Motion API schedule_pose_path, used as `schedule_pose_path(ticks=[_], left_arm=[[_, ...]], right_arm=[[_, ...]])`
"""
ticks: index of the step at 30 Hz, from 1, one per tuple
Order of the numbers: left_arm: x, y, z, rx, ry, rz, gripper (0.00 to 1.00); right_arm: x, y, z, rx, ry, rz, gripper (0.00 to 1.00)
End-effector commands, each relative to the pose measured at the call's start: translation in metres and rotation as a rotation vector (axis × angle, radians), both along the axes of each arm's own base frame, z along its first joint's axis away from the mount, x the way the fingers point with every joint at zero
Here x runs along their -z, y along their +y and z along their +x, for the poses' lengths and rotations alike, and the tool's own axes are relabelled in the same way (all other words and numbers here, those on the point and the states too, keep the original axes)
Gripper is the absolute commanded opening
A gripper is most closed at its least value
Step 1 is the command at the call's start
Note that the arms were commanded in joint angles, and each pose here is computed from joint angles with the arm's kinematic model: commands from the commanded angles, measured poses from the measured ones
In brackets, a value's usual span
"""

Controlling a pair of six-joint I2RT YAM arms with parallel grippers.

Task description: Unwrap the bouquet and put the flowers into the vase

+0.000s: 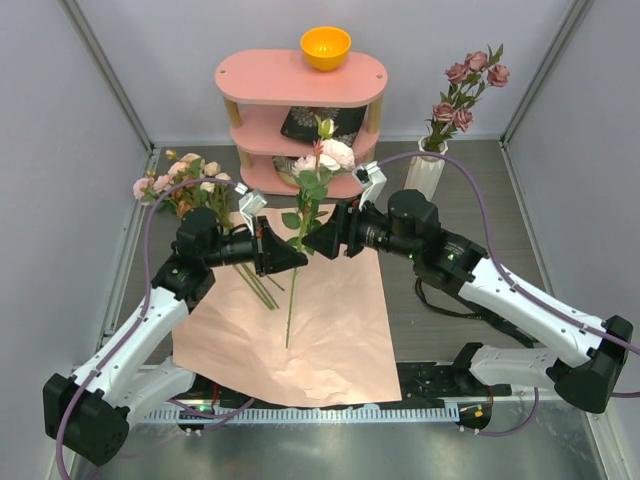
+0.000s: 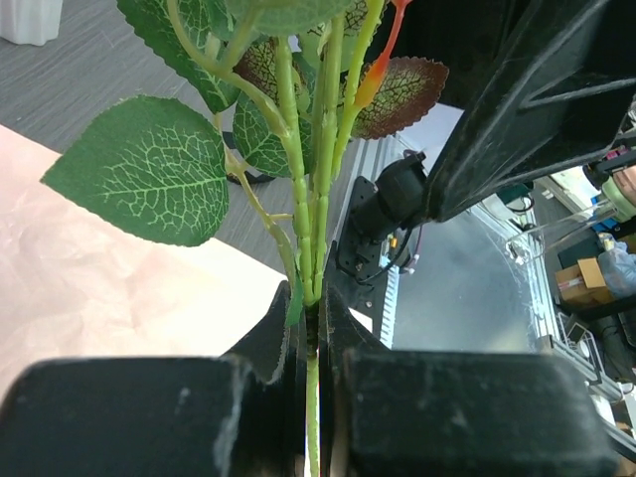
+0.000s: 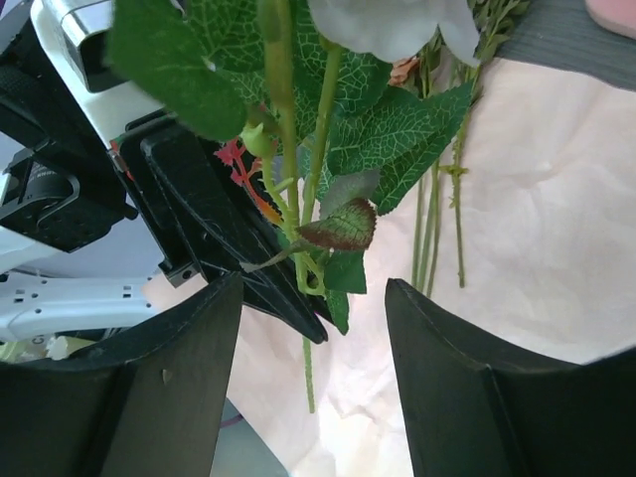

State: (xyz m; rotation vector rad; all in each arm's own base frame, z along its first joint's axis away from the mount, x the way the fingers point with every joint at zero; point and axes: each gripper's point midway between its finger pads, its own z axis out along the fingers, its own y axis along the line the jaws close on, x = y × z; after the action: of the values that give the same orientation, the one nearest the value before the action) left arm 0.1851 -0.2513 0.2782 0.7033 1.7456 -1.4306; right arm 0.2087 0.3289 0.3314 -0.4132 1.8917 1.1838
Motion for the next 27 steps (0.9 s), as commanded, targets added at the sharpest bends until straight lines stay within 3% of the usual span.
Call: schedule_pose_path(ticks=[1,8,11,12,13,14,17,20,23,27], left_arm=[[-0.013,-0.002,-0.008,0.046,-0.051,-0.016,0.0],[-0.012,-0.006,-0.014,0.069,-0.039,-0.017,0.0],[-0.013,-0.006,-0.014,0.061,-0.04,-0.015,0.0],[-0.013,-0.005,-0.013,0.055,-0.042,-0.014,0.0],[-0.01,-0.004,-0.009,0.026,-0.029,0.002,0.02],[-0.008,-0.003,-0.006,0.008,-0.049,0.018,0.24],[0.0,0.004,0.005,-0.075,-0.034,0.08,0.56],[0.006,0.008,0.012,-0.123,-0.034,0.119,0.64],[0.01,0.011,0.018,-0.158,-0.033,0.138,0.66],[0.016,0.017,0.024,-0.213,-0.028,0.177,0.66]], right_arm=[[-0.021,0.015,0.003,-0.029,-0.014,0.113,0.62],[-0.015,0.021,0.018,0.023,-0.011,0.124,0.44],[-0.013,0.02,0.023,0.051,-0.007,0.118,0.27],[-0.01,0.018,0.026,0.07,-0.01,0.102,0.12],[-0.014,0.013,0.029,0.096,-0.022,0.097,0.06],[-0.007,0.002,0.039,0.178,-0.02,0.057,0.01],[-0.007,-0.04,0.058,0.373,-0.063,-0.048,0.01],[-0.023,-0.109,0.089,0.642,-0.121,-0.158,0.01],[-0.06,-0.179,0.114,0.864,-0.217,-0.226,0.01],[-0.141,-0.251,0.129,1.139,-0.384,-0.283,0.01]])
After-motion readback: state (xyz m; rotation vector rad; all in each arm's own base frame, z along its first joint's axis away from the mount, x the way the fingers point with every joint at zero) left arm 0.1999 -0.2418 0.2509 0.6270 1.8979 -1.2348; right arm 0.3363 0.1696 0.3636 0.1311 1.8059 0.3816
